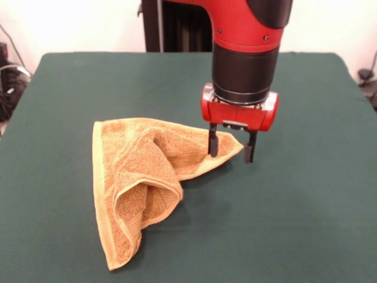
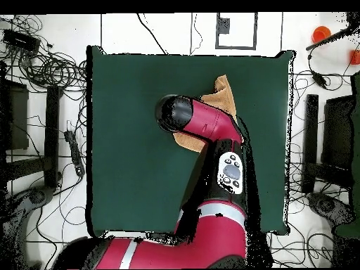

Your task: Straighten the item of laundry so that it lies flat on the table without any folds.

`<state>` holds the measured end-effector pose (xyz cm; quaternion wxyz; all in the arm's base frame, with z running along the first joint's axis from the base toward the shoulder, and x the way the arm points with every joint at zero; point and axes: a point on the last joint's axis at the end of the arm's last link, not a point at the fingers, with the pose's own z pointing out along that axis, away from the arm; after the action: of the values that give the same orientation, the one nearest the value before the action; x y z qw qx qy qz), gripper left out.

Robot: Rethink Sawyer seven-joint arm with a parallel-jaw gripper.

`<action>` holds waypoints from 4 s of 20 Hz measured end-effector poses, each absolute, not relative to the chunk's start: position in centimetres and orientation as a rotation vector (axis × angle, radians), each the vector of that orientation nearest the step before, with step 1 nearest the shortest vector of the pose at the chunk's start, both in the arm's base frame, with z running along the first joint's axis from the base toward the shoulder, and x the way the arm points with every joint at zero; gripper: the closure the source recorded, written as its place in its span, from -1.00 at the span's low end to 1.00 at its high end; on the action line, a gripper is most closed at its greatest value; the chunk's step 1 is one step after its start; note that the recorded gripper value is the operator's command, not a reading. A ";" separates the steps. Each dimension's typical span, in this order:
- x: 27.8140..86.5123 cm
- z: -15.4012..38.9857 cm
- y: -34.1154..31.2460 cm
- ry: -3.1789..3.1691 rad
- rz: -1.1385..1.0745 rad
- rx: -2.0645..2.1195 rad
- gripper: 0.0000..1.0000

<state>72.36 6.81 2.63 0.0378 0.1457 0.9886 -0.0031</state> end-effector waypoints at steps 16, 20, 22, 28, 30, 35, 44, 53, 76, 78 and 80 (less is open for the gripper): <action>70.5 -0.4 7.1 3.060 -0.015 0.454 -1.00; 70.2 -0.4 7.2 3.064 -0.015 0.456 -1.00; 70.2 -0.3 7.2 3.065 -0.015 0.455 -1.00; 69.8 -0.4 7.5 3.071 -0.016 0.452 -1.00; 69.7 -0.4 7.6 3.074 -0.016 0.451 -1.00; 68.5 -0.7 8.1 3.096 -0.018 0.448 -1.00; 67.1 -1.4 8.5 3.126 -0.022 0.451 -1.00; 66.7 -2.0 8.6 3.137 -0.024 0.450 -1.00; 66.6 -3.5 8.4 3.111 -0.041 0.446 -1.00; 66.5 -4.0 8.4 3.105 -0.045 0.444 -1.00; 66.7 -4.2 8.5 3.091 -0.045 0.446 -1.00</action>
<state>66.73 8.46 -4.19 0.0094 0.1427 0.9896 -0.0143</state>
